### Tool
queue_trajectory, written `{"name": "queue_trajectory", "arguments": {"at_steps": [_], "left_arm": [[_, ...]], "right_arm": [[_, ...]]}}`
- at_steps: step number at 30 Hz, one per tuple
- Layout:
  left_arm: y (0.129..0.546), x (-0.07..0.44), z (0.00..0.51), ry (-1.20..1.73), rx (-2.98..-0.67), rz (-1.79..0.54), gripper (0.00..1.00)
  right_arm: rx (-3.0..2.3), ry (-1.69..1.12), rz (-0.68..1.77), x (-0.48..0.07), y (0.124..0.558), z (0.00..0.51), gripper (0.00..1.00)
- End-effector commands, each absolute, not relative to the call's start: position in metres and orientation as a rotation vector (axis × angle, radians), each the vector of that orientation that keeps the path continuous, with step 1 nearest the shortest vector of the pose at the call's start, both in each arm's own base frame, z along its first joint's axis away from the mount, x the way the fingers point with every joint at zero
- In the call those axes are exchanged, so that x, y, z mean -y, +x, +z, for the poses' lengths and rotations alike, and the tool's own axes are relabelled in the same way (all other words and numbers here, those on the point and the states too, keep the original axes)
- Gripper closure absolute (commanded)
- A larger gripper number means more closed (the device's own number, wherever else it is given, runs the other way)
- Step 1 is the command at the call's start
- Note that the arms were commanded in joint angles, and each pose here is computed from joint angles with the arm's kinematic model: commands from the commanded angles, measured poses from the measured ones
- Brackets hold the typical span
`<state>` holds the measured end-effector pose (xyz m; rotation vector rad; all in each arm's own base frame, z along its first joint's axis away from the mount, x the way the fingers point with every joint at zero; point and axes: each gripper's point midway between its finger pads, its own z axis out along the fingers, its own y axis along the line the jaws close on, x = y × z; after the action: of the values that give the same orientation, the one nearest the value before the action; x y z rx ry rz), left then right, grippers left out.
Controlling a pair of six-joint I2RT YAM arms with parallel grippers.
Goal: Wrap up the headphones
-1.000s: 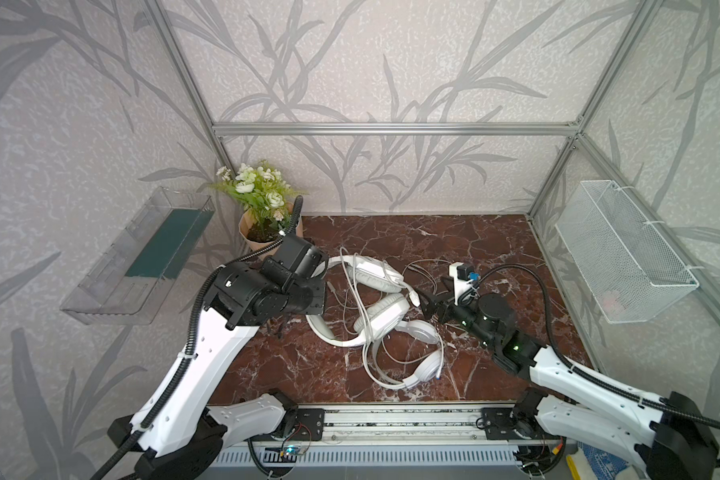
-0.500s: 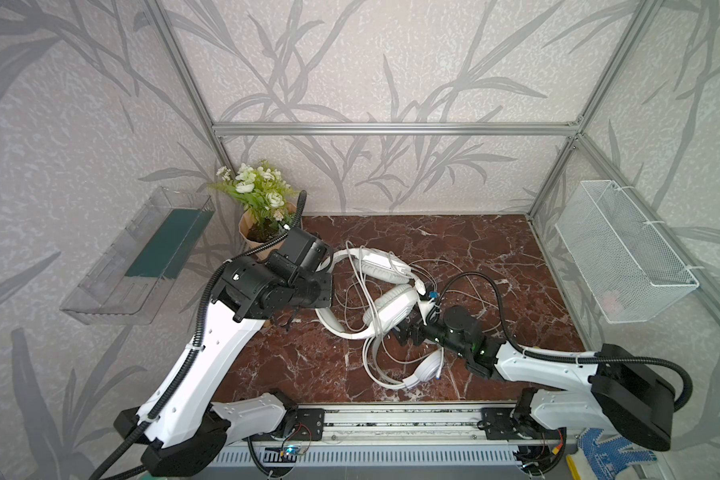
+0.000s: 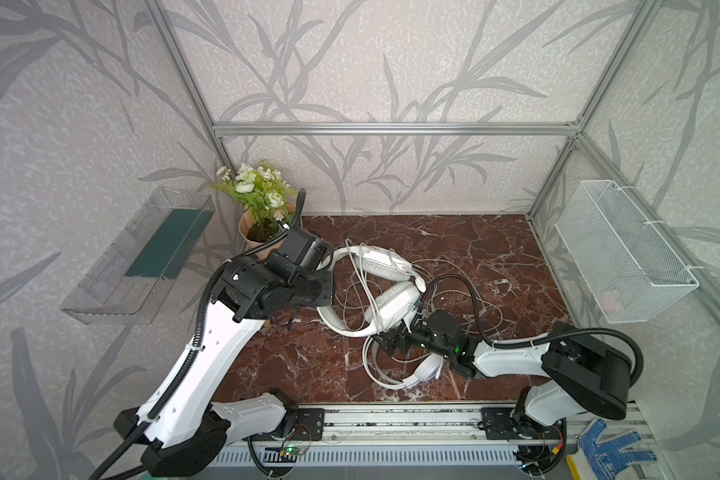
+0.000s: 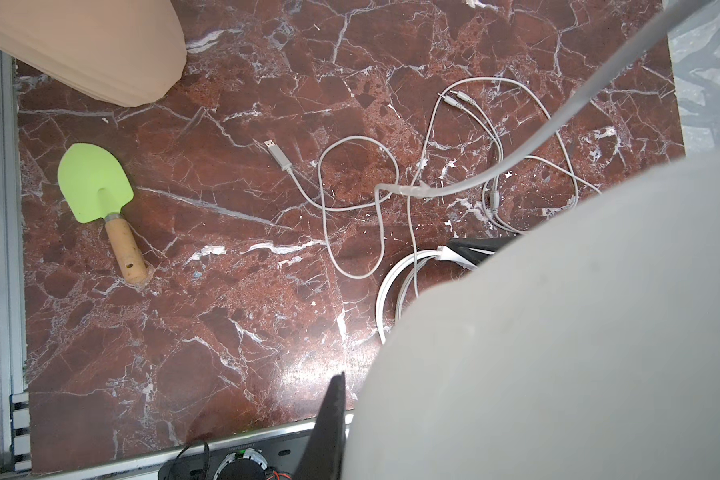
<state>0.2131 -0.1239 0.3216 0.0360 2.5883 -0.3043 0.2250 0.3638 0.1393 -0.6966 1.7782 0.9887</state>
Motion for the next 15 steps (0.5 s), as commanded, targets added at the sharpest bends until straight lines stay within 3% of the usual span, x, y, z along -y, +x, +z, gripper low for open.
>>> {"name": "queue_trajectory", "arguments": {"at_steps": [1,15], "left_arm": [[0.215,0.128,0.342,-0.012,-2.503,-0.403,1.00],[0.208,0.132,0.375,-0.024,-2.446,-0.507,1.00]], "right_arm": [[-1.704,-0.660,1.001,-0.381,0.238,0.153,0.02],[-1.678,-0.601,0.954,-0.428,0.285,0.139,0.08]]}}
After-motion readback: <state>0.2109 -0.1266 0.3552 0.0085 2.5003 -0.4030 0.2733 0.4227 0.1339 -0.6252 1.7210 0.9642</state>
